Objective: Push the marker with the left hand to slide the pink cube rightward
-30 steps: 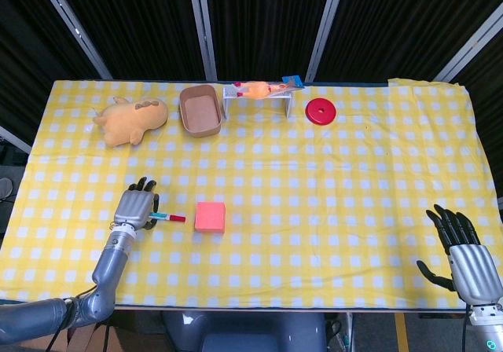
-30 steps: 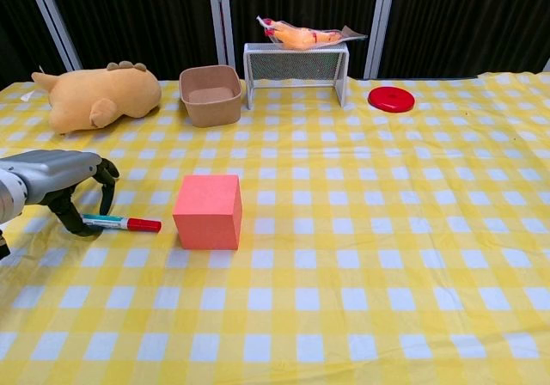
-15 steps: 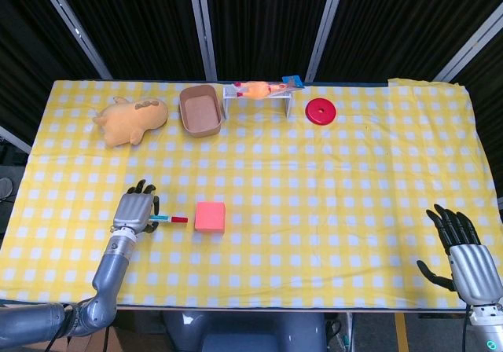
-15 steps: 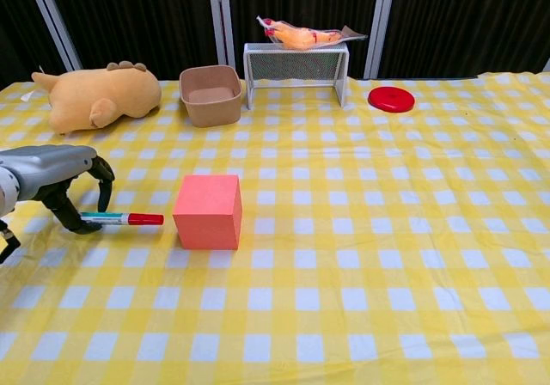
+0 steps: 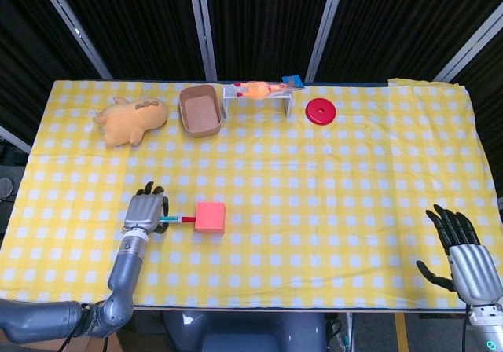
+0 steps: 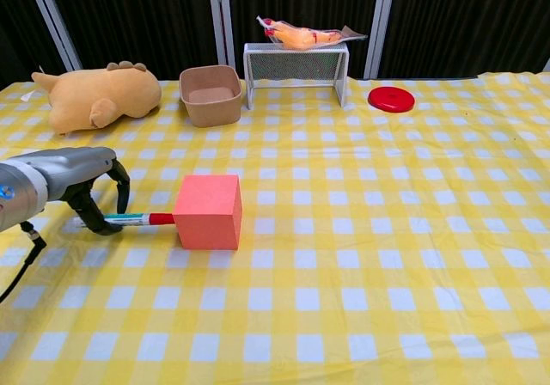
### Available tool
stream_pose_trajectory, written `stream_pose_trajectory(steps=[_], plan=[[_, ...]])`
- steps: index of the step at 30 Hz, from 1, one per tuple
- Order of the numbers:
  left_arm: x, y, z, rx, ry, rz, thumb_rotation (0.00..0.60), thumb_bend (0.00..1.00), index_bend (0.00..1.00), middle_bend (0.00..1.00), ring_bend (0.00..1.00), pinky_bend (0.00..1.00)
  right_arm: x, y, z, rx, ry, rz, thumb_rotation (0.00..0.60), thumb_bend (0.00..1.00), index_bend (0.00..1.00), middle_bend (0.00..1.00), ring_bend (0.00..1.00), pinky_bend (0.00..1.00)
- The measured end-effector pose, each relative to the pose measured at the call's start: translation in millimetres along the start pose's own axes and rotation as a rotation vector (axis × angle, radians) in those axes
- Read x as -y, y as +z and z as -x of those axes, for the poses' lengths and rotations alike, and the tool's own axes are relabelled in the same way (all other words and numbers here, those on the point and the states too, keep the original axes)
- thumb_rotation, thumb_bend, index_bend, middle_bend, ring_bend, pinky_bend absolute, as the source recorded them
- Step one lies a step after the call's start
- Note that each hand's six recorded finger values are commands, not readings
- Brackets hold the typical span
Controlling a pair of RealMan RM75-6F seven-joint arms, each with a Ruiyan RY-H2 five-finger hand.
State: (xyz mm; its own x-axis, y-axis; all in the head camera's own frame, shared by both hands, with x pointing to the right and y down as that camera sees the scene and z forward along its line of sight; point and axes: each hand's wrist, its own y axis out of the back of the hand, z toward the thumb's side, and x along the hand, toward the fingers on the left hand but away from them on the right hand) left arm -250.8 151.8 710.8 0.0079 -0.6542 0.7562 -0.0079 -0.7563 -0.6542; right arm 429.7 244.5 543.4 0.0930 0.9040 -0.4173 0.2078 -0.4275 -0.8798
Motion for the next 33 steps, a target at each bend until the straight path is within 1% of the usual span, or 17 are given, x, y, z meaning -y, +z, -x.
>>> stream_pose_trajectory(steps=[5, 11, 33], plan=[[1.1, 19.0, -2.8, 0.015, -0.01, 0.011, 0.6, 0.46, 0.65, 0.16, 0.03, 0.16, -0.5, -0.1, 0.1, 0.0, -0.001, 0.003, 0.6, 0.32, 0.0, 0.0, 0.0, 0.0], [-0.6, 36.6, -5.3, 0.032, -0.007, 0.018, 0.6, 0.46, 0.65, 0.16, 0.03, 0.16, -0.7, 0.1, 0.4, -0.002, -0.001, 0.006, 0.6, 0.32, 0.0, 0.0, 0.0, 0.0], [-1.7, 90.5, -6.8, 0.095, -0.012, 0.025, 0.6, 0.46, 0.64, 0.16, 0.03, 0.16, 0.0, 1.5, 0.3, -0.006, 0.004, 0.011, 0.6, 0.32, 0.0, 0.0, 0.0, 0.0]])
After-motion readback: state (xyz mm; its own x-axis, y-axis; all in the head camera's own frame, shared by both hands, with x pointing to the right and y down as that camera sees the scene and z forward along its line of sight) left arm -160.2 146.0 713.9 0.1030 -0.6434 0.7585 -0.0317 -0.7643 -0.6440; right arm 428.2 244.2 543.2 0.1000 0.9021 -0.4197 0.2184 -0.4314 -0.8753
